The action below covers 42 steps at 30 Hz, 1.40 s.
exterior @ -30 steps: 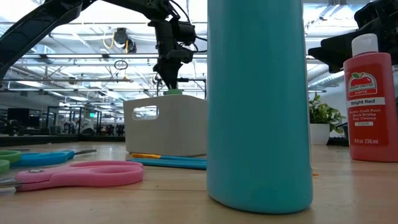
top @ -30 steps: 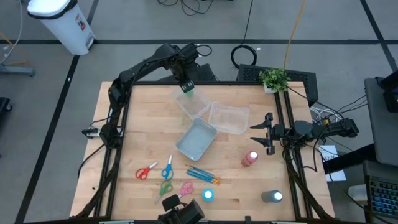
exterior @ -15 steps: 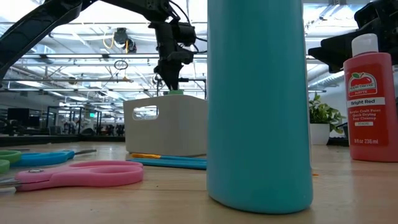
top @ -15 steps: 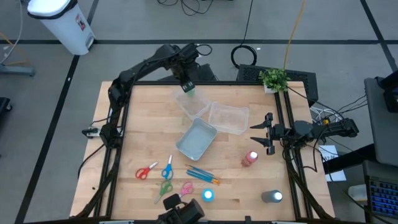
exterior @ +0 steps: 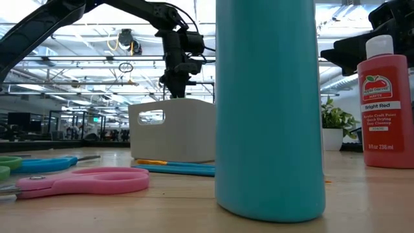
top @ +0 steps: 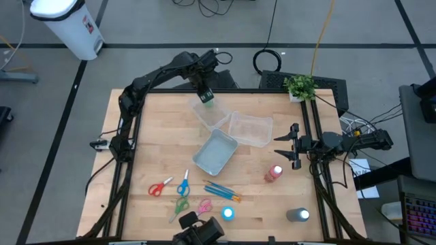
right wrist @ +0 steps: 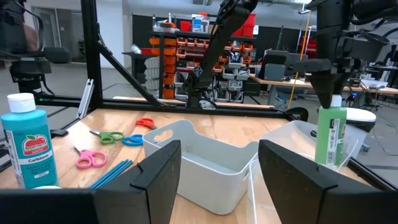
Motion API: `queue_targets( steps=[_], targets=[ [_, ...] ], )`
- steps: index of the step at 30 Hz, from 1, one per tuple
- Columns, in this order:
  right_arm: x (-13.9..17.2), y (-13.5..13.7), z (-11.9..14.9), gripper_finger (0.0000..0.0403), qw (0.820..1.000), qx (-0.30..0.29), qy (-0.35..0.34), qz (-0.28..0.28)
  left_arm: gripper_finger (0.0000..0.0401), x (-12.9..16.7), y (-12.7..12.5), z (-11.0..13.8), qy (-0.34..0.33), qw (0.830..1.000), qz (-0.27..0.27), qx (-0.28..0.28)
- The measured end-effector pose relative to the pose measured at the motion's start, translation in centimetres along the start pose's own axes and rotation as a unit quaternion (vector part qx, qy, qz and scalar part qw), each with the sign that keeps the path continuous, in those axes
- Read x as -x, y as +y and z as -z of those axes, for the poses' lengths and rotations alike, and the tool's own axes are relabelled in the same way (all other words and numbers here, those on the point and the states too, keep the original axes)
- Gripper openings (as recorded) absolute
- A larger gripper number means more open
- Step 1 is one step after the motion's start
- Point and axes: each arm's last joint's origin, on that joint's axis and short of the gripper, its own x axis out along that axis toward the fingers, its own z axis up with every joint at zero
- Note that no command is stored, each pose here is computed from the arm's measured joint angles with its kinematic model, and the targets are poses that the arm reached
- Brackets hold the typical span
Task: Pick & Place Paint Supplies
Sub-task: Put the green paint bottle into the left transparent bin, then put the pink paint bottle into the left transparent bin
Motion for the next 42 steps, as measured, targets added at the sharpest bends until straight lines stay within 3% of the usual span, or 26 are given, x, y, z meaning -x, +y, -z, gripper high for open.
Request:
queue_targets(
  steps=[4,13,21,26,33,38,42],
  targets=[
    [0.0,0.0,0.0,0.0210,1.000,0.000,0.000,0.000,0.0132,0.0,-0.2,-0.1,-0.002,1.000,0.001,0.004],
    [0.0,0.0,0.0,0.0210,1.000,0.000,0.000,0.000,0.0265,0.0,-0.3,-0.7,-0.034,0.999,-0.003,0.003],
    [0.0,0.0,0.0,0.0210,1.000,0.000,0.000,0.000,0.0301,1.5,-0.3,-0.7,-0.042,0.999,-0.014,-0.009],
    [0.0,0.0,0.0,0.0210,1.000,0.000,0.000,0.000,0.0304,5.5,-0.5,0.1,-0.056,0.998,-0.021,-0.008],
    [0.0,0.0,0.0,0.0210,1.000,0.000,0.000,0.000,0.0304,14.1,-1.8,3.4,-0.161,0.987,-0.008,-0.008],
    [0.0,0.0,0.0,0.0210,1.000,0.000,0.000,0.000,0.0307,19.6,-4.7,6.9,-0.267,0.962,0.031,-0.054],
    [0.0,0.0,0.0,0.0210,1.000,0.000,0.000,0.000,0.0303,21.4,-7.7,10.1,-0.335,0.934,0.054,-0.112]
  ],
)
